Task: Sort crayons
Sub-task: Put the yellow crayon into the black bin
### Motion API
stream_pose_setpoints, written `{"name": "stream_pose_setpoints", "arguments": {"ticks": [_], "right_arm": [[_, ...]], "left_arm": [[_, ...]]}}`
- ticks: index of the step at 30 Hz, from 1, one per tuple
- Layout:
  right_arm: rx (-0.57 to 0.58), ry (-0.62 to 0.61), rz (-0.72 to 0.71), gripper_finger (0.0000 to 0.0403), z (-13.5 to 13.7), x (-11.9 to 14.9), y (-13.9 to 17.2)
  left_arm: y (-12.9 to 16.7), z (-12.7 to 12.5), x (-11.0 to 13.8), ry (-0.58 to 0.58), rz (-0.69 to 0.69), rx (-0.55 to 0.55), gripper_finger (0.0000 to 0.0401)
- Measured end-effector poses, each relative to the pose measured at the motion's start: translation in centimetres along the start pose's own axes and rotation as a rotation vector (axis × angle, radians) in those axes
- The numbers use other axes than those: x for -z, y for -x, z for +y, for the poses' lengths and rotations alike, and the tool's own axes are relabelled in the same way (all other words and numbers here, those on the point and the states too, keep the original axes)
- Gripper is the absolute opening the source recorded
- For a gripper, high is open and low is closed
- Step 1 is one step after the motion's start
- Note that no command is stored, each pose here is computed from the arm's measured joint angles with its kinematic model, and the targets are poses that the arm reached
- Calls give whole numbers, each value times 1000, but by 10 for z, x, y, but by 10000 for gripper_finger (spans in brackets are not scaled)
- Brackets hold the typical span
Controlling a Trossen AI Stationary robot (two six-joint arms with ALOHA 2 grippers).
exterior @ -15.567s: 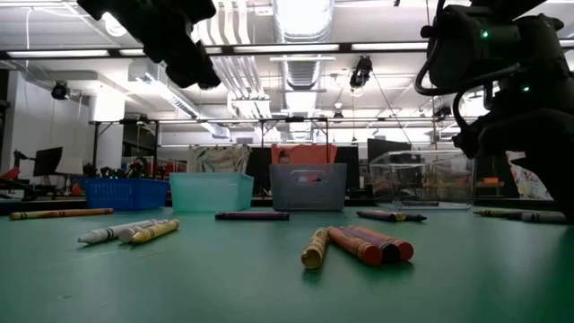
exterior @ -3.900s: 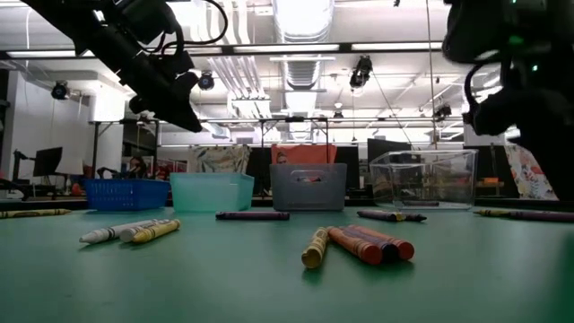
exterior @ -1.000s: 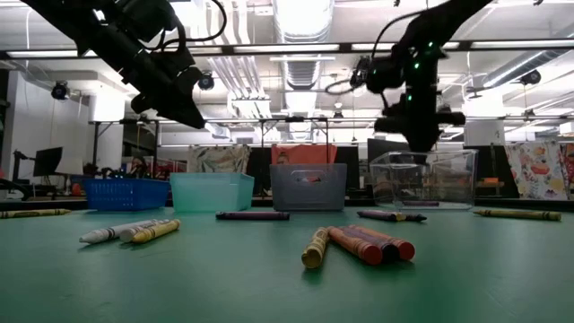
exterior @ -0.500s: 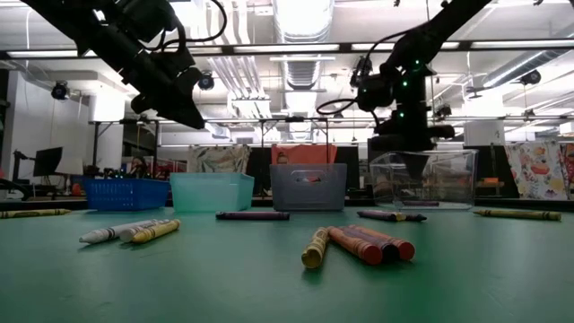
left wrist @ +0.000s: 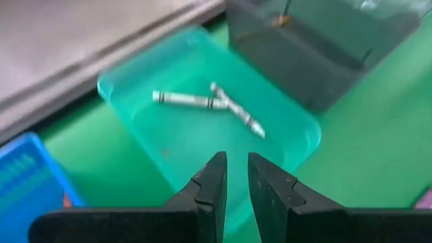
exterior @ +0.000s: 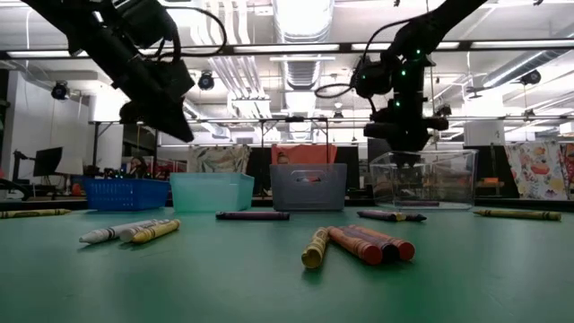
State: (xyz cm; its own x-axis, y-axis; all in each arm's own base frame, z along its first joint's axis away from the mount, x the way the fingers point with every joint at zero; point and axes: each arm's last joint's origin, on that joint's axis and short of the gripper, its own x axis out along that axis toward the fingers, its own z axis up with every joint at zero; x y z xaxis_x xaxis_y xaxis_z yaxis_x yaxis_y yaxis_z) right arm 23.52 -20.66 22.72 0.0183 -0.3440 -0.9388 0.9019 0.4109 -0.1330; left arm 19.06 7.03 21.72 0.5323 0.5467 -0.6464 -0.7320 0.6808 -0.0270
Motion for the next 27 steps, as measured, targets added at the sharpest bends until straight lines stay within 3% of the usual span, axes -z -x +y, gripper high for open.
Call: {"name": "stream_pose_setpoints", "arguments": {"ticks": [6, 17, 27], "right_arm": [[-50, 39, -92, 134, 7, 3, 26], [-266, 191, -433, 134, 43, 24, 94], [-357, 321, -538, 128, 73, 37, 109]], "left_arm": [[5, 2, 17, 27, 151, -44, 44], [16, 17, 45, 117, 447, -205, 44], [25, 21, 58, 236, 628, -241, 44]]}}
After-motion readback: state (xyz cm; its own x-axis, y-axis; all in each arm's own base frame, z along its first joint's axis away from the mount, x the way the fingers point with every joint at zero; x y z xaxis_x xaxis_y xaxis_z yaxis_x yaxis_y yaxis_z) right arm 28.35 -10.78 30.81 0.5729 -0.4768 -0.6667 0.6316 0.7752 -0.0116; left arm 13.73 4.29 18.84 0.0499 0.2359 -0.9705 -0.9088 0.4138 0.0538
